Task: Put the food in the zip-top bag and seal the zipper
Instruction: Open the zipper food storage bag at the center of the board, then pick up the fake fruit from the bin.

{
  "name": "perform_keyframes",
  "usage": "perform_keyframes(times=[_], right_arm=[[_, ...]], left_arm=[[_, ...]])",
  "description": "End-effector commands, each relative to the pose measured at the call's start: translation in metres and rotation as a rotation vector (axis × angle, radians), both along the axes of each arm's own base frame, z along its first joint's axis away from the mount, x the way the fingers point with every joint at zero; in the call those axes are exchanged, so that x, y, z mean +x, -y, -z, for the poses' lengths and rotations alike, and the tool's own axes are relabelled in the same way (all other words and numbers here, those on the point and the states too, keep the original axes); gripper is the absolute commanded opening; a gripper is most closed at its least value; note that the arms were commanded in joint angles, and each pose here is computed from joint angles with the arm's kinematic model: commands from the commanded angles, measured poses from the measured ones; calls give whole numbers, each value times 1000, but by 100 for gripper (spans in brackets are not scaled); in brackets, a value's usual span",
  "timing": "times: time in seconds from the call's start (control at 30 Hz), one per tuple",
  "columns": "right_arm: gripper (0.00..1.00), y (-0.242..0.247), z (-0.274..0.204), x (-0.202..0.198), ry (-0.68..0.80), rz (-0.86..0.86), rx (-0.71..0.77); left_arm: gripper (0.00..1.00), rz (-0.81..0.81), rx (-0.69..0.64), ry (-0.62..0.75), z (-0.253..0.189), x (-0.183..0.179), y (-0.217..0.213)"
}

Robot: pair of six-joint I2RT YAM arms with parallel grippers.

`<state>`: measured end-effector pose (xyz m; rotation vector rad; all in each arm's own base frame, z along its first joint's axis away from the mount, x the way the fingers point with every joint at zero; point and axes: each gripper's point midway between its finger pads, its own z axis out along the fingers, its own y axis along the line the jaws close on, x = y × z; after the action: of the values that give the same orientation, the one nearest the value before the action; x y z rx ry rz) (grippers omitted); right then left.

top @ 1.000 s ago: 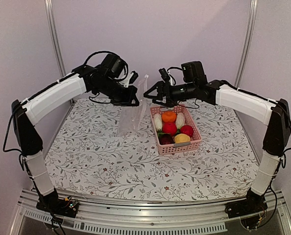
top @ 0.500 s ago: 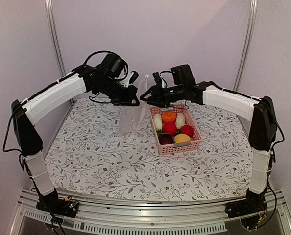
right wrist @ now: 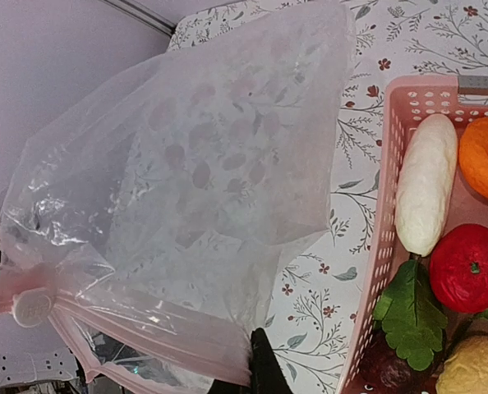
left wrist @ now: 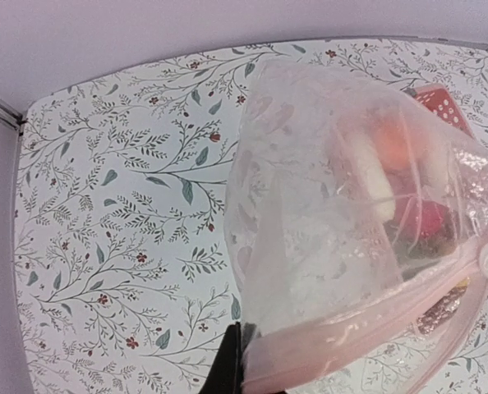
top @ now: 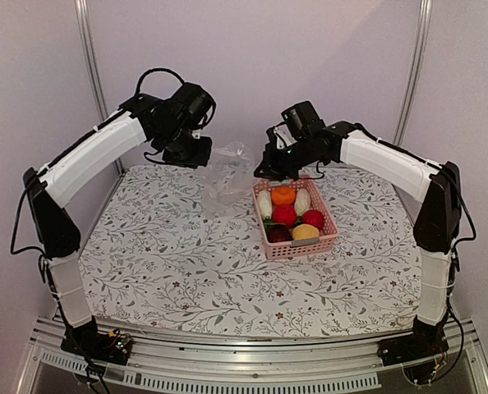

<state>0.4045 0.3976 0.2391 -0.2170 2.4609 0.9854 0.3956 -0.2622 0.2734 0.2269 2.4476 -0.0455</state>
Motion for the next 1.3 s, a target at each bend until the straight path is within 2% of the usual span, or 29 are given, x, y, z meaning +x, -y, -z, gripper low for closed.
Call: perform_keyframes(times=[0.0,0.1,0.2,0.3,0.37,0.43,0.57,0.67,0.83,1.0,1.27], right_arm=[[0,36,11,-14,-63,59,-121],[0,33,-1,-13,-48,40,-98],[1,14,-22,-19,-15,-63,-1],[22,9,-50,-29,40,-140,61],[32,17,-65,-34,60,-144,70],[40,27,-76,-40,58,-143,86],[48,51,-91,-41,59,-112,111],[49,68,-74,-30,67,-72,51],[48,86,-17,-10,47,-31,-102],[50,92,33,3,-13,-20,-191],[69,92,93,18,-91,-33,-305]], left_arm=[[0,-36,102,53,-2,0,-4],[0,-6,88,38,6,0,10],[0,9,82,33,9,1,17],[0,16,71,54,-1,3,18],[0,11,67,76,-10,4,16],[0,8,65,88,-16,4,13],[0,13,62,95,-19,3,12],[0,17,57,101,-22,3,12],[0,22,58,118,-28,4,12],[0,31,55,117,-29,2,11],[0,56,49,105,-26,-3,14]])
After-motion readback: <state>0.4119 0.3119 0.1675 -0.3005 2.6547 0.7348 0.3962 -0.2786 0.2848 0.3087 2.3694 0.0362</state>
